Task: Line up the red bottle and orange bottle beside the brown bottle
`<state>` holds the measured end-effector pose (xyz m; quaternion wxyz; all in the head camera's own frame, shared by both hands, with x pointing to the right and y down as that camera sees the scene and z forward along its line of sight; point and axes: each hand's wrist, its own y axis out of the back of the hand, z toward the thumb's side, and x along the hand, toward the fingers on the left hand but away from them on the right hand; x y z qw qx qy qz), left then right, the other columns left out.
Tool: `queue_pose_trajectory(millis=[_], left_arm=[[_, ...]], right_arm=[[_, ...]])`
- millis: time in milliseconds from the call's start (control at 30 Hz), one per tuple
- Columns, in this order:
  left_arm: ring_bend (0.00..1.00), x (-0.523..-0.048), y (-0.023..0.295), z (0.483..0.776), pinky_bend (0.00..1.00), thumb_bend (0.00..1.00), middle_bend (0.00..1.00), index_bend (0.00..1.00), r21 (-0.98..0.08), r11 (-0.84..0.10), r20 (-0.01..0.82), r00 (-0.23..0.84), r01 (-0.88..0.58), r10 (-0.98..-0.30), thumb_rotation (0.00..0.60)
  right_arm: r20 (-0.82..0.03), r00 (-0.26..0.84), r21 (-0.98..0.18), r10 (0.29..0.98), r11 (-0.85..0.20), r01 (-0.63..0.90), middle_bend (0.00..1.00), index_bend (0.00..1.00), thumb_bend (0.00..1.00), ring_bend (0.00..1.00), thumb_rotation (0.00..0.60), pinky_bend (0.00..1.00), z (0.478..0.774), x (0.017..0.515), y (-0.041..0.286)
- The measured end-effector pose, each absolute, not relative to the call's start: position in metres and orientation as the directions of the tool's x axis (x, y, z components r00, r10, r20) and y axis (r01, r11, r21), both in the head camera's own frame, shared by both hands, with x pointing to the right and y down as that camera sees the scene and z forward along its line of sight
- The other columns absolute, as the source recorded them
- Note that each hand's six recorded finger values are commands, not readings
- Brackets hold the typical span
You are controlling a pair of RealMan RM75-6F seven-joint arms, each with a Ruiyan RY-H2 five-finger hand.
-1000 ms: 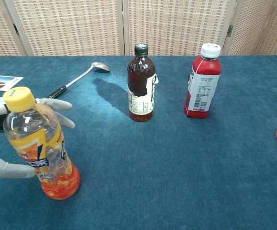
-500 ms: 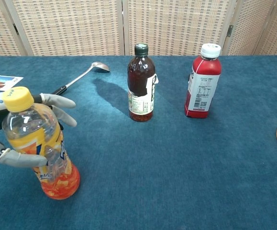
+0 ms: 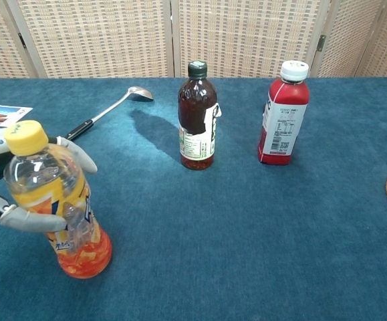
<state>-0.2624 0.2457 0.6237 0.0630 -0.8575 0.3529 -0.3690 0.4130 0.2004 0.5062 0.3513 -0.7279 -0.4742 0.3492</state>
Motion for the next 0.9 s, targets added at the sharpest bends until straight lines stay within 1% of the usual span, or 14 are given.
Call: queue_pose_trajectory(millis=[200, 267, 633, 900], left_arm=[[0.41, -0.264, 0.245, 0.623, 0.44, 0.05, 0.51, 0.72, -0.385, -0.729, 0.578, 0.468, -0.566, -0.668, 0.6], [0.42, -0.265, 0.244, 0.623, 0.45, 0.05, 0.52, 0.73, -0.389, -0.719, 0.572, 0.461, -0.575, -0.678, 0.6], [0.44, -0.267, 0.236, 0.622, 0.46, 0.05, 0.54, 0.75, -0.414, -0.692, 0.552, 0.442, -0.591, -0.707, 0.6], [0.47, -0.27, 0.223, 0.618, 0.48, 0.05, 0.57, 0.77, -0.463, -0.653, 0.524, 0.408, -0.6, -0.747, 0.6]], right_arm=[[-0.176, 0.306, -0.843, 0.936, -0.303, 0.444, 0.38, 0.52, 0.4, 0.3, 0.6, 0.44, 0.506, 0.413, 0.201], [-0.175, 0.306, -0.843, 0.936, -0.303, 0.444, 0.38, 0.51, 0.4, 0.3, 0.6, 0.44, 0.506, 0.413, 0.201], [-0.169, 0.301, -0.844, 0.939, -0.296, 0.448, 0.38, 0.51, 0.4, 0.3, 0.6, 0.44, 0.504, 0.414, 0.2], [-0.169, 0.299, -0.844, 0.939, -0.294, 0.449, 0.38, 0.52, 0.4, 0.3, 0.6, 0.44, 0.504, 0.415, 0.2]])
